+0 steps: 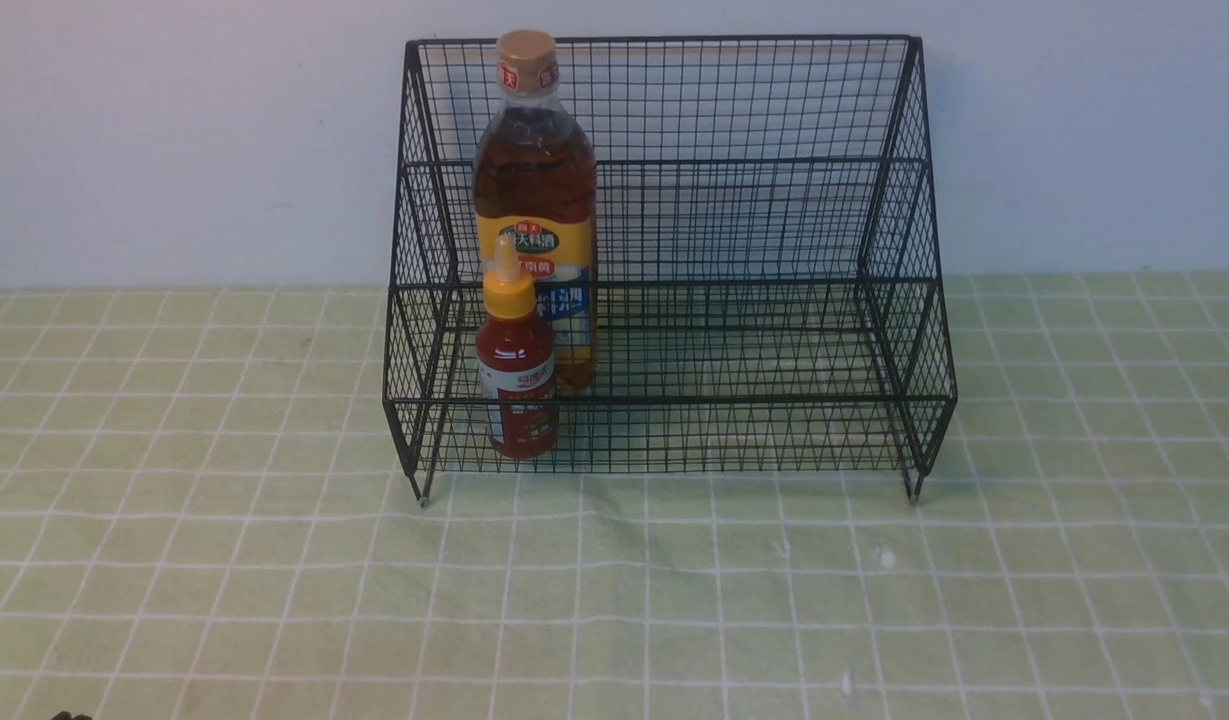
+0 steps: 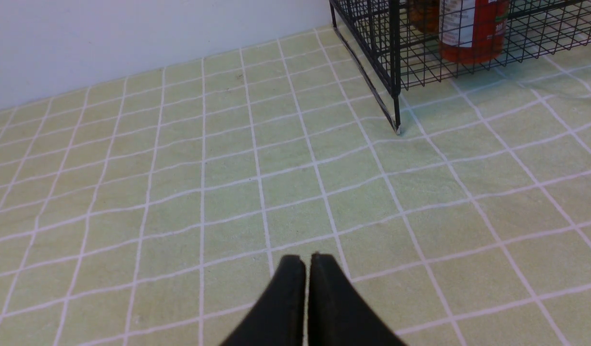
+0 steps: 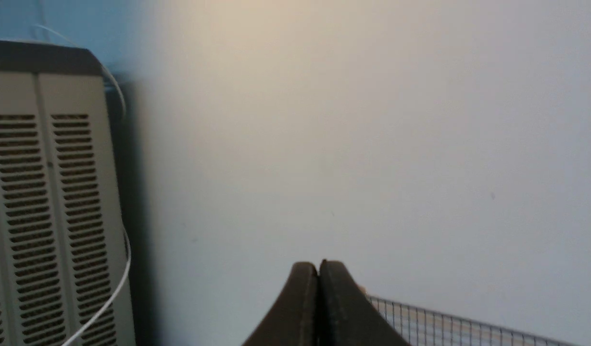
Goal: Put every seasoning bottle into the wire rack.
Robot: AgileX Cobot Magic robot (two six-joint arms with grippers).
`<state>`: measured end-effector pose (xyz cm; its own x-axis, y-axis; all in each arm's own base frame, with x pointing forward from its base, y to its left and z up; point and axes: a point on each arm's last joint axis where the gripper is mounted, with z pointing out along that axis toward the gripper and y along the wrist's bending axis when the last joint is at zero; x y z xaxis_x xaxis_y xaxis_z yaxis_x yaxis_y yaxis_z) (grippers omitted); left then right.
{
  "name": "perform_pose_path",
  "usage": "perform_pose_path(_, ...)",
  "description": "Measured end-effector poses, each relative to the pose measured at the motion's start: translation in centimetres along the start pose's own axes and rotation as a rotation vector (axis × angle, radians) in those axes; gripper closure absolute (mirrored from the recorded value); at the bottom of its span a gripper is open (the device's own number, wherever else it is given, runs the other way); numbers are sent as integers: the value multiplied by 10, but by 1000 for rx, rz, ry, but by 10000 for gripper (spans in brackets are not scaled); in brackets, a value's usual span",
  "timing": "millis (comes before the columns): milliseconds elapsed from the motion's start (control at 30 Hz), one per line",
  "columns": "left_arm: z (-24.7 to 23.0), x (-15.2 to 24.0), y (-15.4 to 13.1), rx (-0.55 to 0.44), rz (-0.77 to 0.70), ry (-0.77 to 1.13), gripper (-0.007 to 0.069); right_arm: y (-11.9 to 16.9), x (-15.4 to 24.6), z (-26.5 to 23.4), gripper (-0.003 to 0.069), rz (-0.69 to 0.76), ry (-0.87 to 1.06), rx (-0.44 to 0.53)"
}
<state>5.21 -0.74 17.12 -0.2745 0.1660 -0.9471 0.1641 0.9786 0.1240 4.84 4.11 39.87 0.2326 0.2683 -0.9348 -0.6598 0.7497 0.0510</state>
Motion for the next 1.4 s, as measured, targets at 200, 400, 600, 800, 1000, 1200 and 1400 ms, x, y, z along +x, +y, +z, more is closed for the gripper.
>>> perform_pose_path(200,0,0,0,0,0,0,631,1,6,0,673,-37,-85,-18)
perform_pose_path(400,0,0,0,0,0,1,631,-1,15,1,673,-21,-54,-1)
perform_pose_path(600,0,0,0,0,0,1,631,-6,45,-4,673,-94,123,44)
perform_pose_path(800,0,0,0,0,0,1,631,-29,107,-31,673,-183,355,303)
perform_pose_path(1000,0,0,0,0,0,1,631,-44,172,-70,673,-194,489,519)
perform_pose_path(1200,0,0,0,0,0,1,631,-46,194,-95,673,-172,543,664)
perform_pose_path(1400,0,0,0,0,0,1,631,-46,194,-96,673,-152,528,682)
